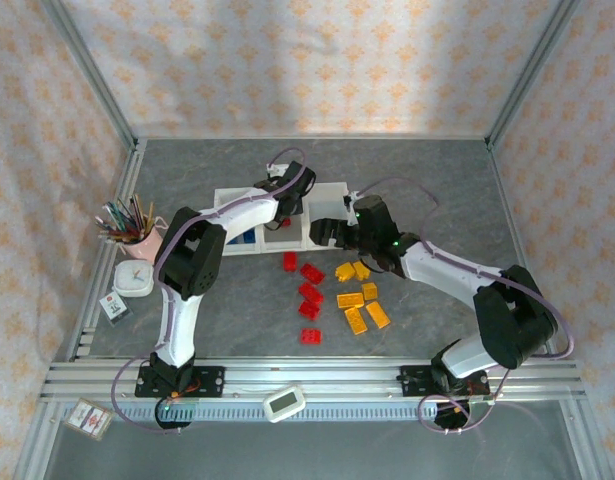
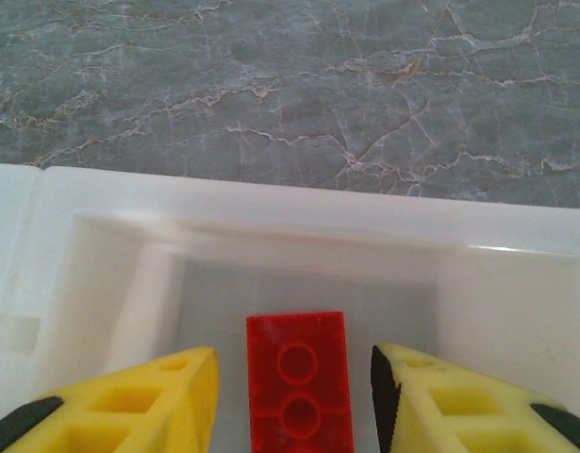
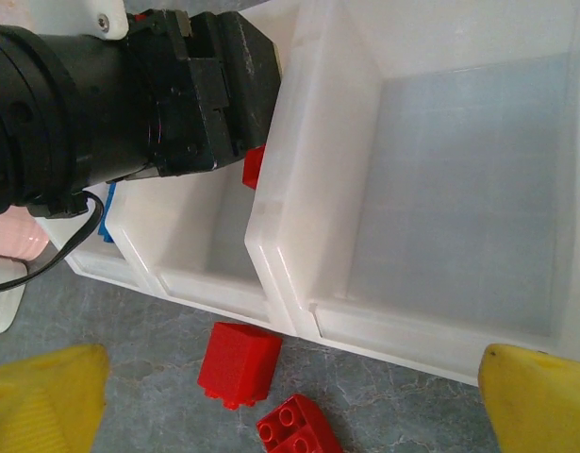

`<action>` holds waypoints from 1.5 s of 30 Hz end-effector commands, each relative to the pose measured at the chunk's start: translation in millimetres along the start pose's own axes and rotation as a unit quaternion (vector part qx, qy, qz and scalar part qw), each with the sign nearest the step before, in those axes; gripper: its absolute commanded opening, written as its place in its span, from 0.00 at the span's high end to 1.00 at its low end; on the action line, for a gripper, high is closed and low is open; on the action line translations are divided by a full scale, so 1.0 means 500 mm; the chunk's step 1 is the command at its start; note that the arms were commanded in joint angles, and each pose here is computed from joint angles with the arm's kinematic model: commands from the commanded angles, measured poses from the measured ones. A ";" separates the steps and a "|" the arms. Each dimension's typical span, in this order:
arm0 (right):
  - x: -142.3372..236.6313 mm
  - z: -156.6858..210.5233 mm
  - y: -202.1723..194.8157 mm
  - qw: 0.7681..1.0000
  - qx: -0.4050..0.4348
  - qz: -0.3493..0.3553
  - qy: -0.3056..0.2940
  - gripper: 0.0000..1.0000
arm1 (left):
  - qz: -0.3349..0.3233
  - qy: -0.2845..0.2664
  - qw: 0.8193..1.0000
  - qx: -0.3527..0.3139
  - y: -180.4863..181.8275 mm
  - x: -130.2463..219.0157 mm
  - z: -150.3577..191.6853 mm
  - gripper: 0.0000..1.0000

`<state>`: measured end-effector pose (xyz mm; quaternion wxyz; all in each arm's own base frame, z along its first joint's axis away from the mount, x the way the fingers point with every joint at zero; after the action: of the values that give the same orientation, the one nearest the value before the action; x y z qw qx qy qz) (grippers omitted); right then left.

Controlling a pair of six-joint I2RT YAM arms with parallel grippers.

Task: Sort the legos into containers by color
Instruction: Place the lego in the container, then pick up the lego from the center of the table.

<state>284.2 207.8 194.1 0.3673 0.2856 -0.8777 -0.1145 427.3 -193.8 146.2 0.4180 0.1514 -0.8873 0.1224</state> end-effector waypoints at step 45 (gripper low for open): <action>0.023 0.134 -0.042 0.998 0.009 -0.021 0.063 0.00 | 0.076 0.089 0.993 0.030 0.098 0.186 0.282 0.23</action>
<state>234.8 185.3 144.8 0.4288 0.3183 -0.8390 -0.1041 245.4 -203.0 123.8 0.4935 0.0946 -0.8457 0.1794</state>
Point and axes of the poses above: each hand's point on the last joint's axis, 136 mm out from that joint toward the fingers, its own x axis back along the fingers, its own y axis along the line the jaws close on, z = x × y, the point moved 9 cm from there along x, back along the fingers, and after that the axes turned 10 degrees about x, right-handed, at the moved point
